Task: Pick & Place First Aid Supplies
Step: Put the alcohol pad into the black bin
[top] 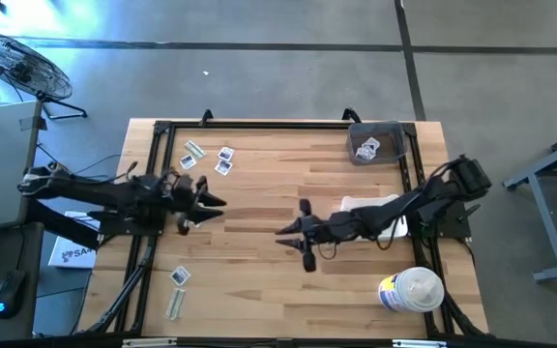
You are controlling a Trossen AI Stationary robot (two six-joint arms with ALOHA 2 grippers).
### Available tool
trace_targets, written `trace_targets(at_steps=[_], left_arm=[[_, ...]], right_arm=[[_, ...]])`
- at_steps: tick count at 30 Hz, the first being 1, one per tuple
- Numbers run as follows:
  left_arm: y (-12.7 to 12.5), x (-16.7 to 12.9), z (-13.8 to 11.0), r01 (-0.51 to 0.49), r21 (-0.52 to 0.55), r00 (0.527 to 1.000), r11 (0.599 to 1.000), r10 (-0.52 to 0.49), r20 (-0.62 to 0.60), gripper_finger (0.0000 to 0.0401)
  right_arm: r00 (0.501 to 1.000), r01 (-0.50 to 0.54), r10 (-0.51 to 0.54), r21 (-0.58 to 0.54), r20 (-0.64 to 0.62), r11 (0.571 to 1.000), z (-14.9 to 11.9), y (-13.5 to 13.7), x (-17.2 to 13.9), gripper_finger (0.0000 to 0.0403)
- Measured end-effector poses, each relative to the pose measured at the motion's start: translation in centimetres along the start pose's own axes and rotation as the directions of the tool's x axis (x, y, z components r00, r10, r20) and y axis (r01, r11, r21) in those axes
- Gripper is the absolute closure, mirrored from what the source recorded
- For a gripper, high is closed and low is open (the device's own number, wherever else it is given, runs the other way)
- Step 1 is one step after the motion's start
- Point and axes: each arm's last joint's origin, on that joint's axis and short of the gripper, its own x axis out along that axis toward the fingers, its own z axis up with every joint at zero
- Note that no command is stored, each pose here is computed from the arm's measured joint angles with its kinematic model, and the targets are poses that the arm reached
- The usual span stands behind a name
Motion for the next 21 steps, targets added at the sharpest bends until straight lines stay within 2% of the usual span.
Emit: trace_targets(at_steps=[2,3,6,9,13,16,17,19,21], left_arm=[[-0.1,0.8,0.6,-0.121,0.002,0.985,0.993,0.12,-0.121,0.0245],[0.0,1.1,0.9,-0.206,0.013,0.961,0.978,0.205,-0.186,0.0245],[0.0,1.3,2.1,-0.468,0.063,0.829,0.881,0.463,-0.313,0.0245],[0.2,0.8,2.4,-0.652,0.098,0.656,0.752,0.624,-0.425,0.0245],[0.5,-0.1,1.7,-0.789,0.07,0.482,0.611,0.685,-0.547,0.0245],[1.1,-0.8,0.4,-0.861,0.062,0.37,0.504,0.707,-0.602,0.0245],[1.3,-0.9,-0.1,-0.875,0.067,0.342,0.479,0.71,-0.616,0.0245],[1.7,-1.0,-0.8,-0.891,0.056,0.322,0.45,0.714,-0.622,0.0245],[2.1,-1.1,-1.6,-0.909,0.064,0.283,0.412,0.722,-0.631,0.0245]], right_arm=[[0.999,-0.04,0.04,-0.002,-0.011,0.999,-0.2,0.5,0.3,0.0311],[0.998,-0.062,0.062,-0.003,-0.01,0.998,-0.1,0.8,0.4,0.0311],[0.994,-0.11,0.11,-0.015,-0.014,0.994,-0.1,1.8,0.2,0.0313],[0.99,-0.138,0.137,-0.04,-0.023,0.99,-0.4,2.8,0.0,0.0317],[0.99,-0.136,0.135,-0.051,-0.028,0.989,-0.6,3.7,-0.3,0.0317],[0.992,-0.121,0.12,-0.058,-0.025,0.991,-0.6,4.0,-0.4,0.0318],[0.992,-0.121,0.12,-0.064,-0.026,0.991,-0.7,4.0,-0.4,0.0318],[0.992,-0.121,0.12,-0.071,-0.027,0.99,-0.7,4.0,-0.4,0.0318],[0.992,-0.122,0.12,-0.07,-0.024,0.99,-0.6,4.0,-0.4,0.0318]])
